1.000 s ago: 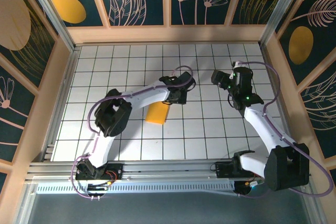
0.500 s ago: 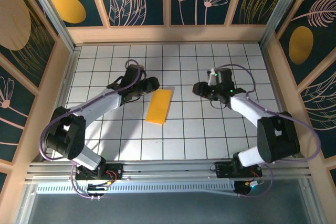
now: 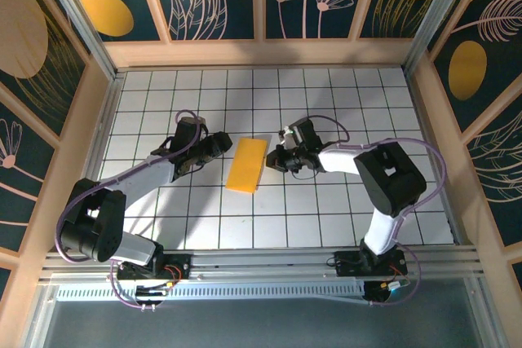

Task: Fold a paper plane with a square sheet of paper (fold left side to right side)
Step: Third fold the triangle at the center of the table.

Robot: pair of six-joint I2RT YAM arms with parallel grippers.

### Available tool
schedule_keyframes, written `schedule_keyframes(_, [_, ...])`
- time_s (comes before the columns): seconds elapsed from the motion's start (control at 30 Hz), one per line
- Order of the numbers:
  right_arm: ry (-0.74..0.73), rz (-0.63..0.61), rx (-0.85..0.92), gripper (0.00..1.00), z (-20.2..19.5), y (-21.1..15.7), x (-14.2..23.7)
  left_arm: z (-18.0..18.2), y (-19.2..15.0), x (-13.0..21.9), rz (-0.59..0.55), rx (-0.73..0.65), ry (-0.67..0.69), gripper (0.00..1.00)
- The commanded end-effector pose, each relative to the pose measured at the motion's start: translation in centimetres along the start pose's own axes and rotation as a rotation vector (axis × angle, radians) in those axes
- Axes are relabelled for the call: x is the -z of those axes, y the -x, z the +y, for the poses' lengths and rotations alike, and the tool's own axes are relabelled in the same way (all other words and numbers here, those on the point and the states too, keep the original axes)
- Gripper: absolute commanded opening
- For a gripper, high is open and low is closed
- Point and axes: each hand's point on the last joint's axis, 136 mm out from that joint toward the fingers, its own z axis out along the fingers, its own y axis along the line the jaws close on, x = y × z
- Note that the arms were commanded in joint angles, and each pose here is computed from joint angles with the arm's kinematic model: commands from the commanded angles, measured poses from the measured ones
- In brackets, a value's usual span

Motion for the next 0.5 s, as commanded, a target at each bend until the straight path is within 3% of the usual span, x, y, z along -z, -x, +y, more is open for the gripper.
schedule_keyframes(0.0, [0.05,-0.009,0.026,0.0,1.6,0.9,-0.6,-0.5,0.3,0.1,-0.01,0.009,-0.036,0.65])
schedule_keyframes(0.47, [0.03,0.013,0.047,0.0,0.7,1.4,-2.8,0.1,-0.3,-0.6,0.016,0.015,-0.019,0.66])
